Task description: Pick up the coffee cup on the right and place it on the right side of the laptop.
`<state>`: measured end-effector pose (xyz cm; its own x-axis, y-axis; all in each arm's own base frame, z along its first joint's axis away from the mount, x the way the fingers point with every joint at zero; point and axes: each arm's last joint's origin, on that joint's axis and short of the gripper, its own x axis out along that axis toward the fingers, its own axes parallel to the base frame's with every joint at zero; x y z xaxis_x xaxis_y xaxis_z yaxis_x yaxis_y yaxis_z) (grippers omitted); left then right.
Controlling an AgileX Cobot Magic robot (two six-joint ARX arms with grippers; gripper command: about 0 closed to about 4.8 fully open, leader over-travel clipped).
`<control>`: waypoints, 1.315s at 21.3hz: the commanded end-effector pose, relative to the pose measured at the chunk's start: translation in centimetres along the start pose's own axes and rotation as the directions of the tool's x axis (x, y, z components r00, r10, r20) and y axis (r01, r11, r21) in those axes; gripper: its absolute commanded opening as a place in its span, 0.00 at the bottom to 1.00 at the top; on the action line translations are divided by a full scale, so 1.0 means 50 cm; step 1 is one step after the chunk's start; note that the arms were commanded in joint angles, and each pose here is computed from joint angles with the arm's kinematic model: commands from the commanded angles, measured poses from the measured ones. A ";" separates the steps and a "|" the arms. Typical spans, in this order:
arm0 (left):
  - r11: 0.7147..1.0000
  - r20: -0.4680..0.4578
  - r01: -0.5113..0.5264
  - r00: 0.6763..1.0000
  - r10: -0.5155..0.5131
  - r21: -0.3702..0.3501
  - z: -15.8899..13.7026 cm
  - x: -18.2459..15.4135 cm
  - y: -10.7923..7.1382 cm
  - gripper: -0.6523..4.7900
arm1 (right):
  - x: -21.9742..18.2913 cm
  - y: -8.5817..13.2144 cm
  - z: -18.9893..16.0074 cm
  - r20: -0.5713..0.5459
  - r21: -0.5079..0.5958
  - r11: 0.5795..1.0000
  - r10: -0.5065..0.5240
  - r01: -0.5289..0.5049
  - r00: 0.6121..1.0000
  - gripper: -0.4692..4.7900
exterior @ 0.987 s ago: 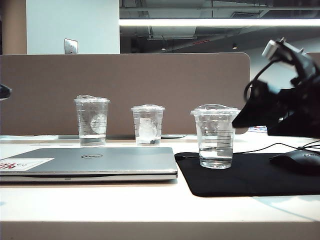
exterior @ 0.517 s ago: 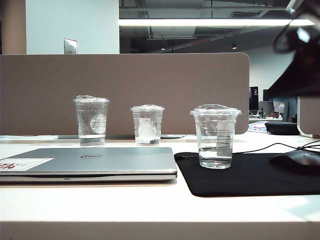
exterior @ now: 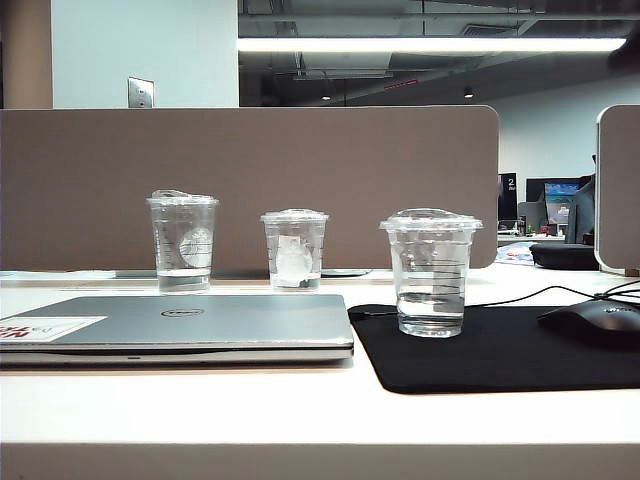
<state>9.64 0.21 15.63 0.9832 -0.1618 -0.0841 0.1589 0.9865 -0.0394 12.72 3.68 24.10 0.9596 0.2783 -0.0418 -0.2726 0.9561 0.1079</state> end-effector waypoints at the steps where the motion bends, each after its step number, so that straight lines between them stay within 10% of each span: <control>1: 1.000 0.011 0.008 1.000 -0.008 0.005 0.004 0.000 -0.001 0.11 | -0.011 0.000 0.008 0.029 0.000 1.000 -0.005 0.005 1.000 0.08; 28: 1.000 0.012 0.007 1.000 -0.007 0.005 0.004 -0.001 0.000 0.11 | -0.021 -0.001 0.007 0.027 -0.013 1.000 -0.006 0.006 1.000 0.08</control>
<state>9.64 0.21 15.62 0.9832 -0.1618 -0.0844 0.1589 0.9865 -0.0396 11.92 3.44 24.28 0.9605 0.2766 -0.0296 -0.2723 0.9566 0.1033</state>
